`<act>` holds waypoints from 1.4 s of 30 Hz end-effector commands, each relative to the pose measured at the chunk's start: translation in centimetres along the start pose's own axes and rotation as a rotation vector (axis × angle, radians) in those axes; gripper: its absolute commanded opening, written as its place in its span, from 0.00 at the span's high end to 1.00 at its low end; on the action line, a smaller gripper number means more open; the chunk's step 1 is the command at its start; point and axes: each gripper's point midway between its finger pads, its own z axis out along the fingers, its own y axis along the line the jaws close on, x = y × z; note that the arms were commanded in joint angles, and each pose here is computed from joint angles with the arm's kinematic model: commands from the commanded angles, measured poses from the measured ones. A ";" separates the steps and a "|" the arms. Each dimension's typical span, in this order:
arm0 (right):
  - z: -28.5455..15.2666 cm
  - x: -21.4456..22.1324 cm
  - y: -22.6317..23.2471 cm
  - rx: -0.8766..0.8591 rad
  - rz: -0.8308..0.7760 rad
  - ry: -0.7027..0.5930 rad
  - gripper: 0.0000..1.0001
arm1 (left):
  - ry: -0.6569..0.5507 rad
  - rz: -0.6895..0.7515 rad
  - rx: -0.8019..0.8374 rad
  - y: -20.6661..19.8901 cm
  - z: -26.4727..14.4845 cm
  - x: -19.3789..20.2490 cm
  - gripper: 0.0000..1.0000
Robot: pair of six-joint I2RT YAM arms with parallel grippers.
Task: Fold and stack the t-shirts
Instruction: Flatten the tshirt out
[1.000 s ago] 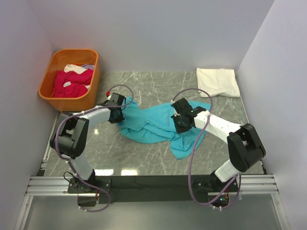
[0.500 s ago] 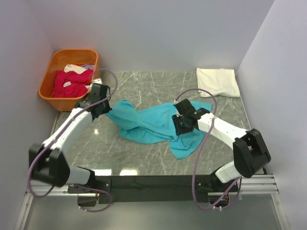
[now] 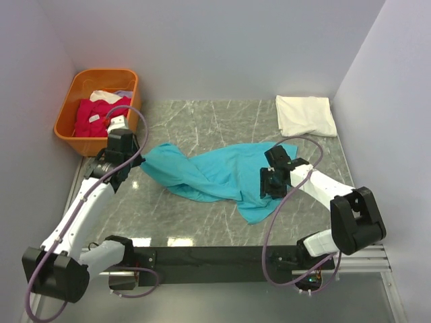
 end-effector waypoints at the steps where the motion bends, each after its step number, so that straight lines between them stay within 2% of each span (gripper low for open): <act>1: 1.2 -1.2 0.3 -0.036 0.088 -0.001 0.44 | -0.125 -0.049 0.014 0.6 -0.7 -2.3 0.99; 5: 2.9 -2.6 -0.3 -0.009 0.113 0.018 0.45 | -0.162 -0.069 0.009 1.2 -0.6 -2.4 0.99; 8: 3.8 -5.2 -0.3 0.006 0.125 0.016 0.46 | -0.183 -0.084 -0.015 2.4 -0.6 -2.6 0.99; 9: 3.5 -7.5 0.3 -0.002 0.116 -0.021 0.46 | -0.185 -0.092 -0.018 2.6 -0.6 -2.6 0.99; 11: 4.6 -8.9 0.5 0.014 0.109 0.001 0.46 | -0.186 -0.108 -0.013 3.0 -0.3 -2.4 0.99; 12: 4.0 -11.8 1.5 -0.008 0.097 -0.049 0.46 | -0.182 -0.114 -0.008 3.1 -0.3 -2.3 0.99; 14: 5.1 -13.7 2.2 -0.015 0.083 -0.050 0.46 | -0.189 -0.119 -0.007 3.3 -0.4 -2.5 0.99; 15: 5.2 -16.1 3.0 -0.029 0.066 -0.086 0.46 | -0.190 -0.115 -0.005 3.3 -0.4 -2.5 0.99; 18: 4.0 -20.3 4.0 -0.039 0.040 -0.167 0.46 | -0.179 -0.108 0.025 2.8 -0.3 -2.1 0.99; 20: 2.7 -21.3 4.0 -0.034 0.042 -0.206 0.46 | -0.164 -0.104 0.037 2.6 0.0 -1.9 0.99; 23: 0.2 -20.7 3.6 -0.033 0.059 -0.256 0.46 | -0.151 -0.100 0.044 2.5 0.1 -1.6 0.99; 25: -0.9 -18.3 2.9 -0.038 0.088 -0.264 0.46 | -0.153 -0.104 0.054 2.3 0.0 -1.6 0.99; 33: -0.2 -8.6 -1.2 0.047 0.201 -0.194 0.50 | -0.148 -0.103 0.054 2.4 0.1 -1.5 0.99; 36: 0.3 -6.9 -1.7 0.053 0.214 -0.177 0.51 | -0.148 -0.104 0.054 2.4 0.1 -1.4 0.99; 42: 1.3 -6.6 -1.9 0.050 0.233 -0.169 0.52 | -0.153 -0.104 0.058 2.4 -0.1 -1.5 0.99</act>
